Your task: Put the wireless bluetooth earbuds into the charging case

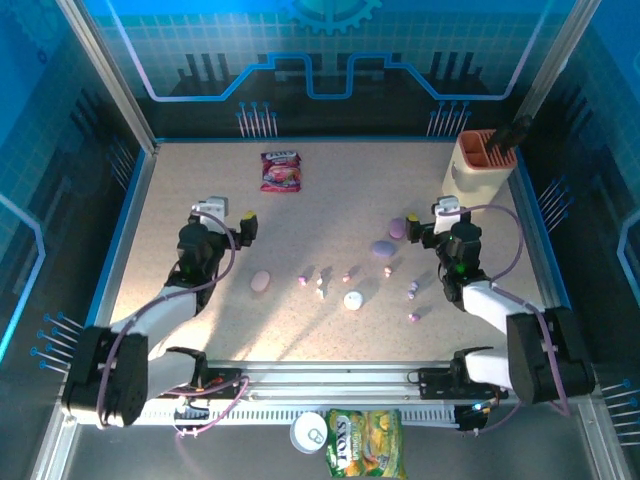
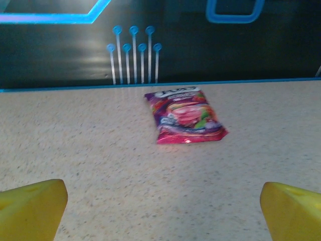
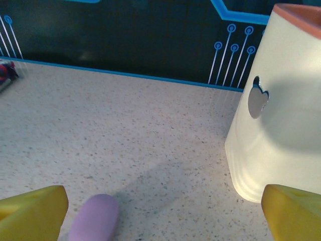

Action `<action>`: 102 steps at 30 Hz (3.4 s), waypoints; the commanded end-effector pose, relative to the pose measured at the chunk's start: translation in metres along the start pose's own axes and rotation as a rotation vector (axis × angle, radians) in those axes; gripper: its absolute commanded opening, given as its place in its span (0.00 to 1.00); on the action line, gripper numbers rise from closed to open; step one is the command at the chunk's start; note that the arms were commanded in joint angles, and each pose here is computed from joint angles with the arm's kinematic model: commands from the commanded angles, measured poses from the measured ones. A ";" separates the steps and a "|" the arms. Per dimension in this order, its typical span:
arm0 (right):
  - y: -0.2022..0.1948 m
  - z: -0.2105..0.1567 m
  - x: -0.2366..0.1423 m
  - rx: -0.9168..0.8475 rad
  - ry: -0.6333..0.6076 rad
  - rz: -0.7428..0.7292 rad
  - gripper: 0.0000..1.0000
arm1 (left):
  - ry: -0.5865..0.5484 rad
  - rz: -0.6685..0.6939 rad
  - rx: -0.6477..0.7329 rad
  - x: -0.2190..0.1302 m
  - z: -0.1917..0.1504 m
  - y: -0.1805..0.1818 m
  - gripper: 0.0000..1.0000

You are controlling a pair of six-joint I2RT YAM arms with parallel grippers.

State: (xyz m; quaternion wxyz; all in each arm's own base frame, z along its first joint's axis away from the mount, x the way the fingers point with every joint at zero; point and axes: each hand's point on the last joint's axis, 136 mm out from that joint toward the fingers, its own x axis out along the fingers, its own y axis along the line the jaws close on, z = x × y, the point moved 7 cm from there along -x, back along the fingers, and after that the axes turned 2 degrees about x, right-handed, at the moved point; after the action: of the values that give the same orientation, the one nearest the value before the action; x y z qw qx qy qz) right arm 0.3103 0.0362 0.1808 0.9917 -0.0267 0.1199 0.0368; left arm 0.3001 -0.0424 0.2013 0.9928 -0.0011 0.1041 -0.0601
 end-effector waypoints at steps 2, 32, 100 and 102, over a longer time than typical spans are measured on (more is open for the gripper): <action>0.013 0.011 -0.012 0.135 0.076 0.049 1.00 | 0.103 -0.043 0.057 -0.015 0.012 -0.024 0.99; 0.193 -0.014 -0.067 0.268 0.453 0.783 1.00 | 1.108 -0.047 -0.033 -0.034 -0.093 -0.079 0.93; 0.181 -0.014 -0.037 1.211 0.939 1.035 0.71 | 0.197 -0.979 0.279 -0.048 -0.021 -0.190 0.36; 0.182 -0.015 -0.036 1.244 0.935 1.055 0.66 | 0.204 -0.977 0.282 -0.048 -0.022 -0.191 0.36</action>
State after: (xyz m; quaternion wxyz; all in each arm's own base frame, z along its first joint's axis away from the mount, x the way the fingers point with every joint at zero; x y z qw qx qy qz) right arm 0.2570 0.2098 0.1507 0.5665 0.5263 0.5244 0.3565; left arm 0.2318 -0.2205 0.1825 0.8325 0.0908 0.2080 -0.5054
